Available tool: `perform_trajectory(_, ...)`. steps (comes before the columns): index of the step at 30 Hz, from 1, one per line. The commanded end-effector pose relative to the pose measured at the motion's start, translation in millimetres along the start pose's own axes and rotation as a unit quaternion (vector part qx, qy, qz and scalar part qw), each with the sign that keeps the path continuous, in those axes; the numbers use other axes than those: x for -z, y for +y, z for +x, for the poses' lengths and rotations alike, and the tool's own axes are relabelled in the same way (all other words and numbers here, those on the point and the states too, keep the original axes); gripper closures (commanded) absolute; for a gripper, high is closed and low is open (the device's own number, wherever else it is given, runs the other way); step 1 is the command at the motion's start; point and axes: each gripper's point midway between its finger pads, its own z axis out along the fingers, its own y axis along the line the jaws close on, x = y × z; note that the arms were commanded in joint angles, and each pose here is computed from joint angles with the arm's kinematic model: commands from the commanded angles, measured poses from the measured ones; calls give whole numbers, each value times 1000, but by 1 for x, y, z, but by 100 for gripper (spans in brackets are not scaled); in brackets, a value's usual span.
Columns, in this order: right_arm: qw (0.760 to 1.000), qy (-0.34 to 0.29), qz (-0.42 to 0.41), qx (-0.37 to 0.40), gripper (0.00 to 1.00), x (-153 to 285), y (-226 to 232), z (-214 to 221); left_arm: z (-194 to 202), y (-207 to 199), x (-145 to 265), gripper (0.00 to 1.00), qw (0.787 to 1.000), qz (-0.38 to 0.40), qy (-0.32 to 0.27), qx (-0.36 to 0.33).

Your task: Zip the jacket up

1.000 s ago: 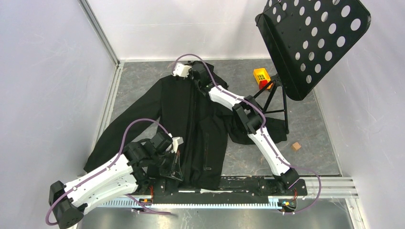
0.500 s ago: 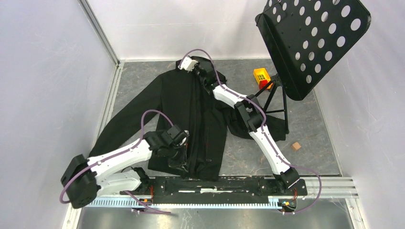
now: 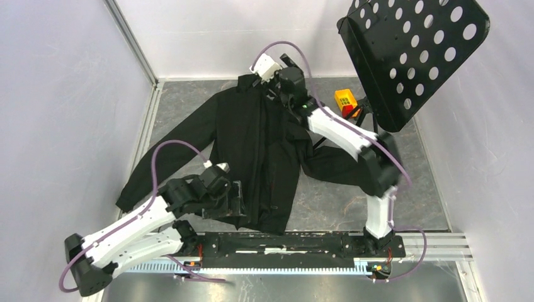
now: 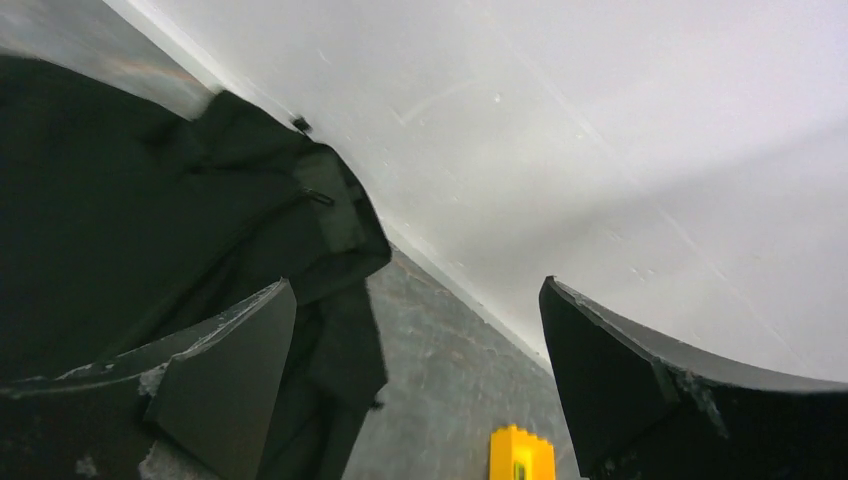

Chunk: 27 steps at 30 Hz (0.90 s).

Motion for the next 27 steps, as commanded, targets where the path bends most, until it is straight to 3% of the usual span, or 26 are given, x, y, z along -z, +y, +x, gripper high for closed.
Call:
perform_trajectory(1, 992, -11, -30, -121, 2, 124, -5, -57, -16, 1, 46, 4, 998, 7, -60, 12)
perform_trajectory(6, 959, -26, -157, -235, 2, 249, 32, -57, -48, -21, 106, 0, 979, 99, -179, -17)
perform_trajectory(9, 915, -89, -285, -271, 2, 321, 49, -77, -76, -48, 157, 0, 946, 172, -270, -51)
perform_trajectory(11, 896, -123, -307, -296, 2, 355, 37, -87, -93, -61, 189, 0, 922, 201, -324, -67)
perform_trajectory(19, 879, -250, -222, -339, 2, 450, -64, -112, -122, -93, 281, 0, 838, 288, -453, -102)
perform_trajectory(22, 879, -273, -177, -348, 2, 470, -93, -108, -125, -94, 305, 0, 821, 294, -476, -111)
perform_trajectory(27, 886, -278, -119, -351, 2, 488, -125, -98, -128, -85, 329, 0, 813, 278, -499, -112)
